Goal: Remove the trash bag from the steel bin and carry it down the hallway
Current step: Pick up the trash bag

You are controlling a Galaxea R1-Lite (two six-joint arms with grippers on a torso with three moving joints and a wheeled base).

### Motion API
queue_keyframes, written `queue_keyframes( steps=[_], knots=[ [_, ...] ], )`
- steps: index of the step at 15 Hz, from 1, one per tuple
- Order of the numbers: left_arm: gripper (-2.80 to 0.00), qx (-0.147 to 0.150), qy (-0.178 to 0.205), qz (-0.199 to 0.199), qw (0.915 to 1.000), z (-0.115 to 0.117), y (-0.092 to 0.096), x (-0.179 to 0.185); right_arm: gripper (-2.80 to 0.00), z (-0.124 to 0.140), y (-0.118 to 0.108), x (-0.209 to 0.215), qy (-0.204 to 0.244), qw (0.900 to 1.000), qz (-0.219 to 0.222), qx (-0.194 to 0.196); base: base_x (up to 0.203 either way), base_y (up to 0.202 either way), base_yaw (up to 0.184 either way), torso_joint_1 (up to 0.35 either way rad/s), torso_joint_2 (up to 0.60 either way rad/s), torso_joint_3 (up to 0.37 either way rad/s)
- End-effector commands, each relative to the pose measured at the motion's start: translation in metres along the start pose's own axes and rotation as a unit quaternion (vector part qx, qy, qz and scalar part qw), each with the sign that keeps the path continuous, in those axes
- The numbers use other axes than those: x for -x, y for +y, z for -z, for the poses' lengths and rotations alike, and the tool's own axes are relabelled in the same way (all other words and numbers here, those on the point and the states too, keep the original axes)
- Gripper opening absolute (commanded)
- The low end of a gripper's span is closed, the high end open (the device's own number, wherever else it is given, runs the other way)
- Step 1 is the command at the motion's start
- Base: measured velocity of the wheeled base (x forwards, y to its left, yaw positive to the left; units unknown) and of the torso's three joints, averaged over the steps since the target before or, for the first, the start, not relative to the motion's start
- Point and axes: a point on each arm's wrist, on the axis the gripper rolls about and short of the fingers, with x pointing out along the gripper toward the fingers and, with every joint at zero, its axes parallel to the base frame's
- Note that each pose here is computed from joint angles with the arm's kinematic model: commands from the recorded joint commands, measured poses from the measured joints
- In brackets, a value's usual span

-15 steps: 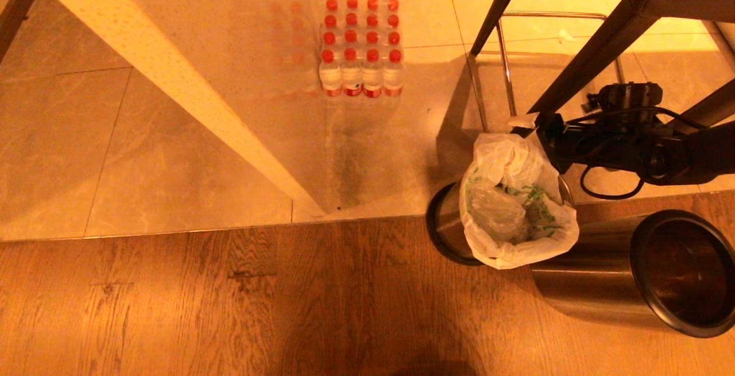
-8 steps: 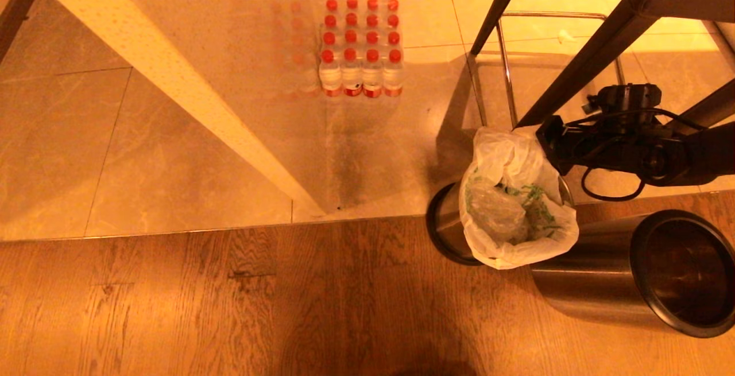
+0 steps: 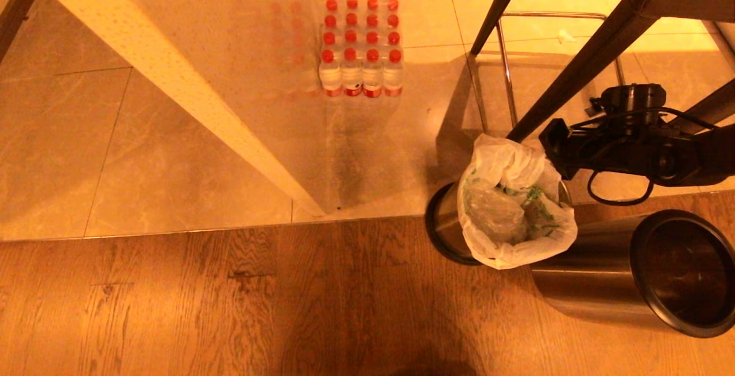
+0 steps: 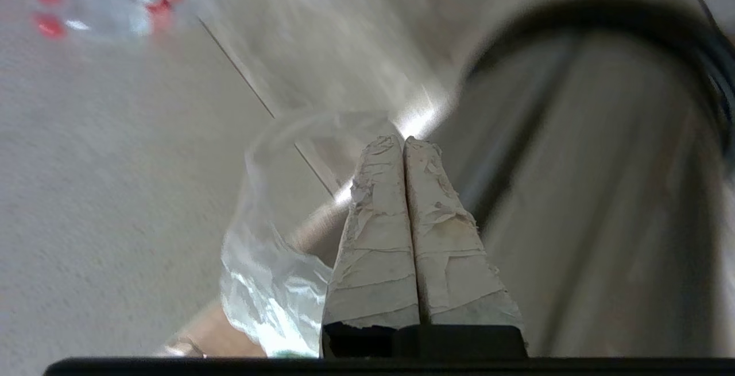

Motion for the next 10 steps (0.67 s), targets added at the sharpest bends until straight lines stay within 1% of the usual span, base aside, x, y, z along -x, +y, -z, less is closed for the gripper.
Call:
queue_keyframes(
  steps=[1, 4, 8, 10],
  knots=[
    [-2.8, 0.0, 0.001, 0.0, 1.0, 0.0, 0.0, 0.0, -2.8, -0.001, 0.008, 0.011, 0.003, 1.0, 0.002, -0.001, 0.0, 0.0, 0.0, 0.0, 0.0, 0.0],
    [-2.8, 0.0, 0.0, 0.001, 1.0, 0.0, 0.0, 0.0, -2.8, -0.001, 0.016, 0.025, 0.011, 1.0, 0.009, 0.023, 0.0, 0.0, 0.0, 0.0, 0.0, 0.0],
    [-2.8, 0.0, 0.0, 0.0, 1.0, 0.0, 0.0, 0.0, -2.8, -0.001, 0.024, 0.033, 0.007, 0.999, 0.002, 0.032, 0.0, 0.0, 0.0, 0.0, 0.0, 0.0],
    [-2.8, 0.0, 0.0, 0.0, 1.0, 0.0, 0.0, 0.0, -2.8, 0.004, 0.028, 0.037, 0.019, 0.999, 0.006, 0.032, 0.0, 0.0, 0.0, 0.0, 0.0, 0.0]
  ],
)
